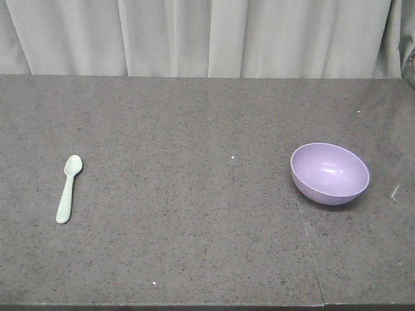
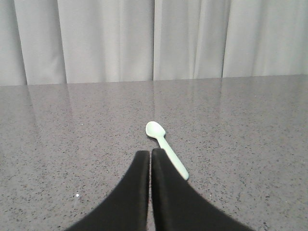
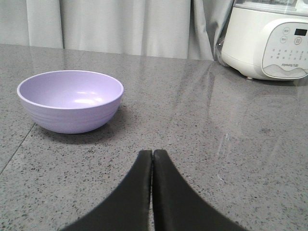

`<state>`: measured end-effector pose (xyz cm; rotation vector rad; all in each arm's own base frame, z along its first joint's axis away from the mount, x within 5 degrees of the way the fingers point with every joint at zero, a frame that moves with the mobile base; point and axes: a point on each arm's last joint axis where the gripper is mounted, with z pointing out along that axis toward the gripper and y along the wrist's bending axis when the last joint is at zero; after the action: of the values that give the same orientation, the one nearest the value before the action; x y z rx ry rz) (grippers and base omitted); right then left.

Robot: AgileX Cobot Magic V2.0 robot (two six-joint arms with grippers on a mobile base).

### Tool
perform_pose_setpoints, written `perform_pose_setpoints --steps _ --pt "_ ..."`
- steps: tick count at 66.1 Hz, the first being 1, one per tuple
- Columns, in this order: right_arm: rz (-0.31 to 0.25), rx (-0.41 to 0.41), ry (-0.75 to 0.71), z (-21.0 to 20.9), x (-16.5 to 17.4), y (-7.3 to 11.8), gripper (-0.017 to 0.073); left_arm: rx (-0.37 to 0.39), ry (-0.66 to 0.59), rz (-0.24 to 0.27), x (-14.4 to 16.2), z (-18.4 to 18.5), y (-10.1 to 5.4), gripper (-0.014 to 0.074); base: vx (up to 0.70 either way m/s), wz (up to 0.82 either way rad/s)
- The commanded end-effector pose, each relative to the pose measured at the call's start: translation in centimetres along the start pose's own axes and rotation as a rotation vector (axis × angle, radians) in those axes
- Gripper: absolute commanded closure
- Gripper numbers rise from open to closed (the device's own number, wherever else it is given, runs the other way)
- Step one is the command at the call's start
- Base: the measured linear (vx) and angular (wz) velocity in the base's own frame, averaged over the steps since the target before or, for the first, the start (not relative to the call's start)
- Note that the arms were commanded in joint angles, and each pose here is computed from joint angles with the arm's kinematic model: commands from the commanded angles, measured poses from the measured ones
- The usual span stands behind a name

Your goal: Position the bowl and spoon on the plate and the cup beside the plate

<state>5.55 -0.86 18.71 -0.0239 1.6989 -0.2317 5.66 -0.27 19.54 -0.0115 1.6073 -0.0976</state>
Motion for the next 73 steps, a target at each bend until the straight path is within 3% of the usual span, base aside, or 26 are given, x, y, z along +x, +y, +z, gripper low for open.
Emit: perform_pose_setpoints --steps 1,13,17,21,30,33,43,51,54,61,68,73 --pt "-0.01 0.007 -0.072 0.0 -0.2 0.0 0.0565 0.012 -0.057 -0.009 0.3 0.0 -0.1 0.0599 0.0 0.0" --pt "-0.008 0.007 -0.074 0.0 -0.2 0.0 0.0565 0.013 -0.061 -0.009 0.3 0.0 -0.1 0.0599 0.0 0.0" --pt "0.038 0.004 -0.098 0.0 -0.4 0.0 0.0565 0.014 -0.065 -0.012 0.2 0.0 -0.1 0.0599 0.0 0.0" --pt "0.193 -0.008 -0.151 -0.1 -0.9 0.0 0.0565 0.015 -0.072 -0.023 0.0 0.0 -0.1 0.0599 0.0 0.0" --pt "0.711 -0.047 -0.254 -0.3 -1.8 -0.3 0.0565 0.031 -0.118 -0.147 -0.5 -0.1 -0.2 0.0599 0.0 0.0" --pt "0.825 -0.053 -0.27 -0.3 -1.9 -0.4 0.0565 0.035 -0.133 -0.168 -0.6 -0.1 -0.2 0.0599 0.0 0.0" --pt "0.965 -0.047 -0.316 -0.4 -2.1 -0.8 0.0565 0.056 -0.238 -0.174 -1.5 -0.3 -0.3 0.0599 0.0 0.0" --pt "1.004 -0.049 -0.316 -0.4 -2.2 -0.9 0.0565 0.083 -0.3 -0.266 -2.1 -0.4 -0.3 0.0599 0.0 0.0" --pt "1.015 -0.049 -0.324 -0.4 -2.3 -0.9 0.0565 0.104 -0.339 -0.342 -2.5 -0.6 -0.3 0.0599 0.0 0.0" --pt "1.016 -0.063 -0.365 -0.9 -3.6 -1.2 0.0565 0.189 -0.46 -0.597 -3.7 -1.1 -0.3 0.0599 0.0 0.0" --pt "0.956 -0.095 -0.478 -2.3 -7.2 -1.7 0.0565 0.296 -0.59 -0.747 -4.9 -1.8 -0.4 0.0599 0.0 0.0" --pt "0.818 -0.099 -0.558 -3.6 -10.3 -2.1 0.0565 0.378 -0.673 -0.828 -5.6 -2.5 -0.4 0.0599 0.0 0.0"
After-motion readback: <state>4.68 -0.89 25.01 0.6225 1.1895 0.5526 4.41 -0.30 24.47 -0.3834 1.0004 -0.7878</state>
